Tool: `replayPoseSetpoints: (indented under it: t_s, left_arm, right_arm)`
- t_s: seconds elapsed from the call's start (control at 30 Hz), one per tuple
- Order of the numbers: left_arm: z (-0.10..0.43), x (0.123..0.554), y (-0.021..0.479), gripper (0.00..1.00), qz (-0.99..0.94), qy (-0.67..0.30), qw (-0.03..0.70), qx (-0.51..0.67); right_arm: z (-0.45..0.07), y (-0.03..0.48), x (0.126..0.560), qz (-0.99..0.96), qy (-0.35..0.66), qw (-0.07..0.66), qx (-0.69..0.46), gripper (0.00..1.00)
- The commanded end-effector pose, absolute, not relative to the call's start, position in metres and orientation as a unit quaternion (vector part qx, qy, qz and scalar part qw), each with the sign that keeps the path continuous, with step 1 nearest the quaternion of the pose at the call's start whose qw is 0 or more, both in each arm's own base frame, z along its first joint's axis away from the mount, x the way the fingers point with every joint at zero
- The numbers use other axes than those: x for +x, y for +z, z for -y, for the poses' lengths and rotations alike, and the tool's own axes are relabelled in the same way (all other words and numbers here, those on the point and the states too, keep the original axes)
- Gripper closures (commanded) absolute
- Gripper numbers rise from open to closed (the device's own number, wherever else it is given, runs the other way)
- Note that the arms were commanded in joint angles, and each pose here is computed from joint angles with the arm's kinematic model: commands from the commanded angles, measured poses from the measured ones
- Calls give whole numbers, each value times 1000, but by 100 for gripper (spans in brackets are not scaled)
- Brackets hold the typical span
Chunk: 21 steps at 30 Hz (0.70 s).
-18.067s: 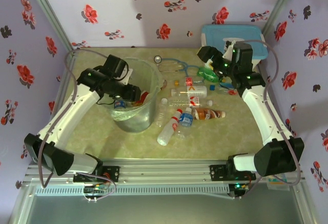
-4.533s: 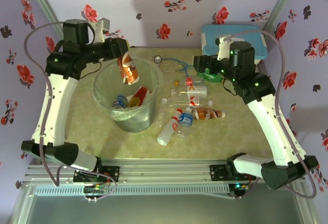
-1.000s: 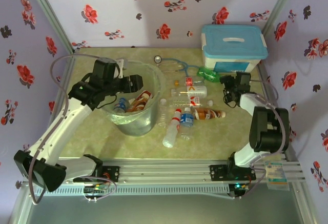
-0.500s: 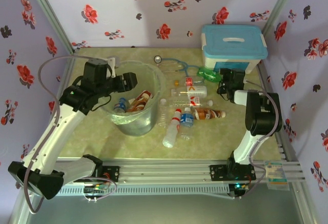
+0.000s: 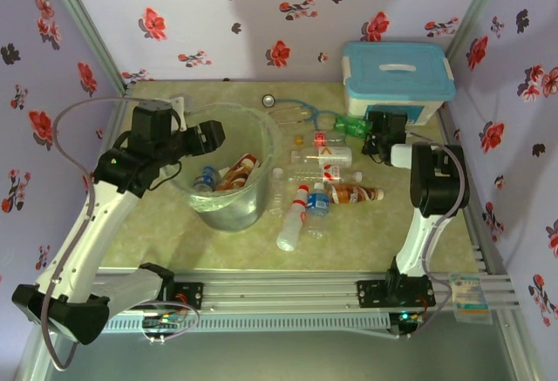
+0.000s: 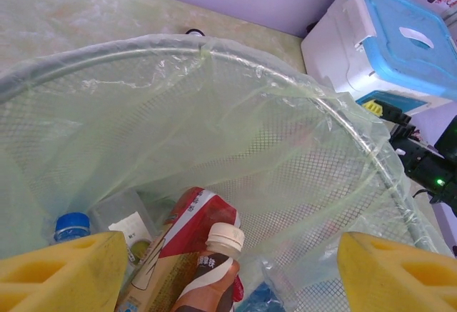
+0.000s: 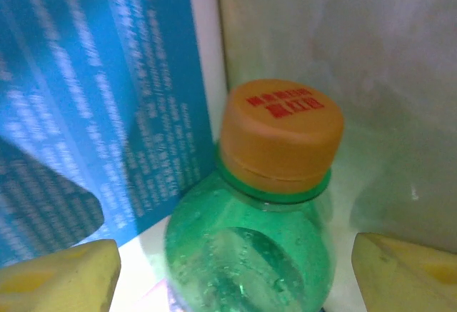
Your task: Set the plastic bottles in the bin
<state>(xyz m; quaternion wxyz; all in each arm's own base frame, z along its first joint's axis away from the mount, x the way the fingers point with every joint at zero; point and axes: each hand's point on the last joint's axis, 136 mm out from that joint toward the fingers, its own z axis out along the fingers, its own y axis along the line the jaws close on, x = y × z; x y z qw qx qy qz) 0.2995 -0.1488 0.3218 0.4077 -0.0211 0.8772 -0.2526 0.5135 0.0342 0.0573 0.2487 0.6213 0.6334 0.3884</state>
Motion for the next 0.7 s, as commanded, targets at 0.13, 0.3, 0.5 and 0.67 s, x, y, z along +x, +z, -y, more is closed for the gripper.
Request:
replayPoseSetpoints:
  t_s: [0.13, 0.3, 0.5, 0.67]
  left_arm:
    - [135, 295, 324, 22, -876, -239, 417, -33]
    - [133, 295, 323, 22, -876, -239, 418, -37]
    - [132, 296, 323, 22, -876, -238, 418, -40]
    - [131, 297, 321, 22, -877, -237, 417, -42]
  right_arm:
    - [-42, 44, 524, -629, 386, 238, 632, 16]
    - [-43, 36, 524, -628, 386, 233, 635, 21]
    - [-42, 36, 523, -623, 390, 237, 636, 32]
    - [-38, 41, 521, -613, 394, 248, 638, 43]
